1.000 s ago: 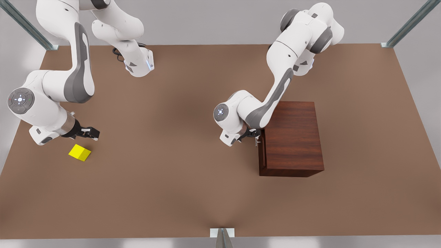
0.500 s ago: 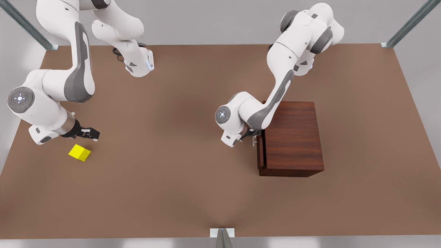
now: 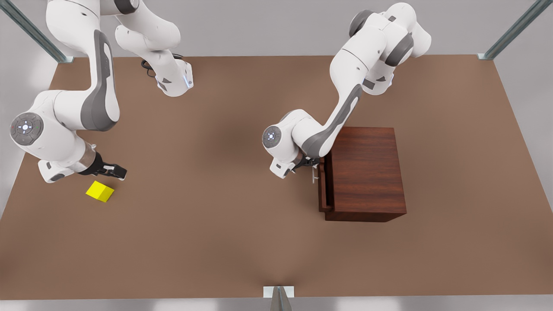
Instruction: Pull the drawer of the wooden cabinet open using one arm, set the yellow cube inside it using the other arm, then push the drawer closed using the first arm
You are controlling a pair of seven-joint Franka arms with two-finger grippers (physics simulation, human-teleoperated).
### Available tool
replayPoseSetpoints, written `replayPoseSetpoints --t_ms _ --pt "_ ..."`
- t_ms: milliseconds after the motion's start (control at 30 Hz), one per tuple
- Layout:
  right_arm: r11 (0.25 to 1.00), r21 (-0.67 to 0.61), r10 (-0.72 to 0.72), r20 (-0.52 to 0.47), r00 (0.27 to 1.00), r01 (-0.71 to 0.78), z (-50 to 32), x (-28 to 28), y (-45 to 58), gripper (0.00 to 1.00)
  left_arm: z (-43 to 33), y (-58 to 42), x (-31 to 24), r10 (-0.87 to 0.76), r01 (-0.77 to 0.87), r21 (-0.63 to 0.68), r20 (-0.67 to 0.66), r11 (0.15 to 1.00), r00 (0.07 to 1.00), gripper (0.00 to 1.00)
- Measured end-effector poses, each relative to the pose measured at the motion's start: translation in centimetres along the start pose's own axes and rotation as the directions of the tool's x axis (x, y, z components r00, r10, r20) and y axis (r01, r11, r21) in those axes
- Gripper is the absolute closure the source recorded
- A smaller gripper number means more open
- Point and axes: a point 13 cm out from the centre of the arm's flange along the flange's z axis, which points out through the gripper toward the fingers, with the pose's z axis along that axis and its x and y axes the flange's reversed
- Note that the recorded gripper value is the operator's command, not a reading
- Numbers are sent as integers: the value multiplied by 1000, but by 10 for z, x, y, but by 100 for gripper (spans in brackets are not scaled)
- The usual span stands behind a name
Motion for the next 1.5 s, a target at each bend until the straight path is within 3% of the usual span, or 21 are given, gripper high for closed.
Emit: replayPoseSetpoints --t_ms 1500 --pt "995 -21 96 13 995 -96 -9 -5 2 0 -13 -35 12 87 -88 50 29 995 996 0"
